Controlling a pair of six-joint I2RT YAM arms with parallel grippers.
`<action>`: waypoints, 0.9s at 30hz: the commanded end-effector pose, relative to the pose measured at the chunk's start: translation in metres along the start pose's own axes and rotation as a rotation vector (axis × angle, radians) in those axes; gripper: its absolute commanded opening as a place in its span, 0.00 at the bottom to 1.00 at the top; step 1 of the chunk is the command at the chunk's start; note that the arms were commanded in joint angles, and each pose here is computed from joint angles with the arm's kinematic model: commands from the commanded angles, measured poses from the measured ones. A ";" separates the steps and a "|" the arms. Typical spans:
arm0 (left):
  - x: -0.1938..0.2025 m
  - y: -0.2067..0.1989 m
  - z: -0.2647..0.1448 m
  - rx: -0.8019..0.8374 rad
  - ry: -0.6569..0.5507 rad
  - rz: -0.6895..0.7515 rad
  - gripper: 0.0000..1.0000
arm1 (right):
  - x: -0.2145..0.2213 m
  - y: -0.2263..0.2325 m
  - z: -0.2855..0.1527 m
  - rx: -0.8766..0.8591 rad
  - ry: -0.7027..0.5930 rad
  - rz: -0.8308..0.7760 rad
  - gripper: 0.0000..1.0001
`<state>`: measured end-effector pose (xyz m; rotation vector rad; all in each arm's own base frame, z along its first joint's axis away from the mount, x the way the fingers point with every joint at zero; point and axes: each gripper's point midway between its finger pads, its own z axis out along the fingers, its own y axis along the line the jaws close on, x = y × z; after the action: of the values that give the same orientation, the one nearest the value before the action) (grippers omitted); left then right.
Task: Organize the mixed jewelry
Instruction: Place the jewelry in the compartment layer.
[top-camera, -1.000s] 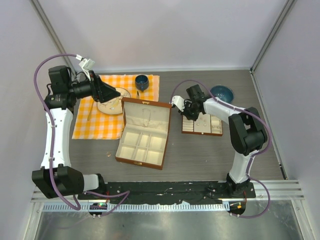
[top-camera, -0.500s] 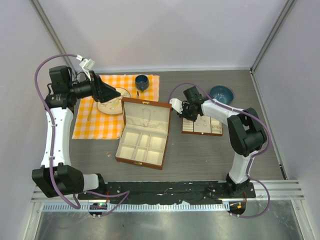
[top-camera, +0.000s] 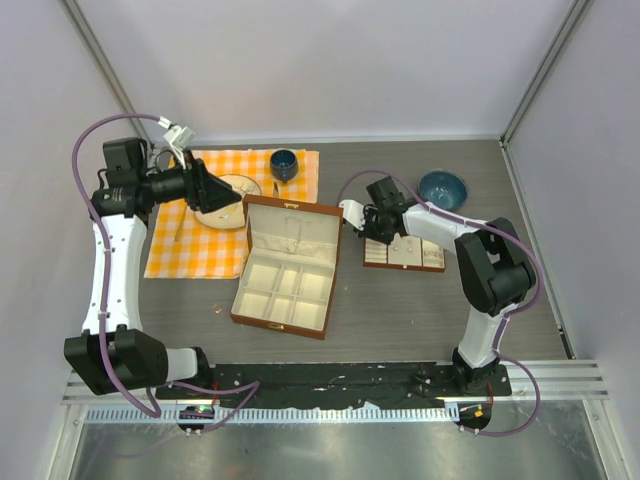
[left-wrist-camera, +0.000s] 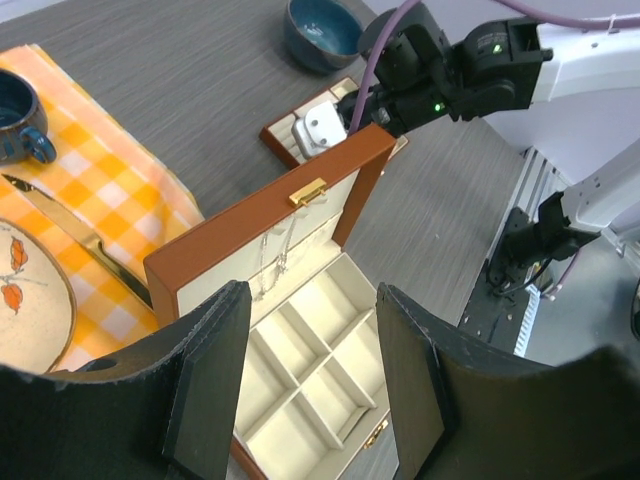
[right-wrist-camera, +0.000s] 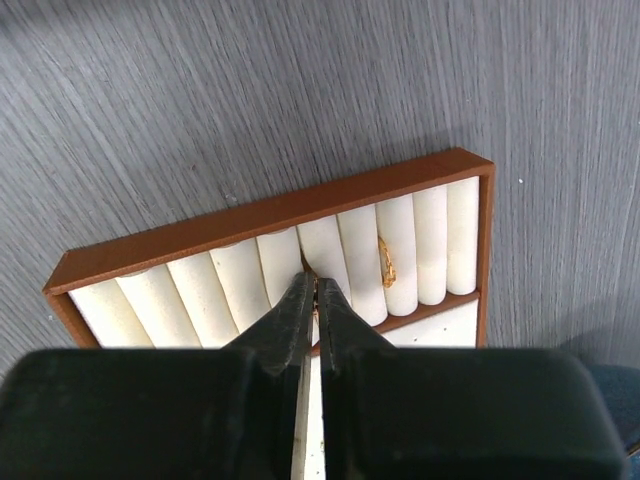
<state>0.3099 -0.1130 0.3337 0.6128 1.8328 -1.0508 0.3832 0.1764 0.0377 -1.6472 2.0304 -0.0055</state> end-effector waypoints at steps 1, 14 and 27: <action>0.010 0.001 -0.006 -0.030 0.032 0.047 0.57 | -0.004 0.005 -0.002 -0.003 -0.018 0.003 0.12; 0.020 -0.001 -0.011 -0.058 0.068 0.069 0.57 | -0.027 -0.014 -0.040 0.065 -0.074 0.055 0.33; 0.082 0.041 -0.033 -0.172 0.334 0.274 0.60 | -0.041 -0.028 -0.099 0.162 -0.130 0.123 0.36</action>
<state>0.2938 -0.0915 0.2863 0.7646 1.9669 -0.8135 0.3766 0.1729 0.1039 -1.4877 2.0222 -0.0192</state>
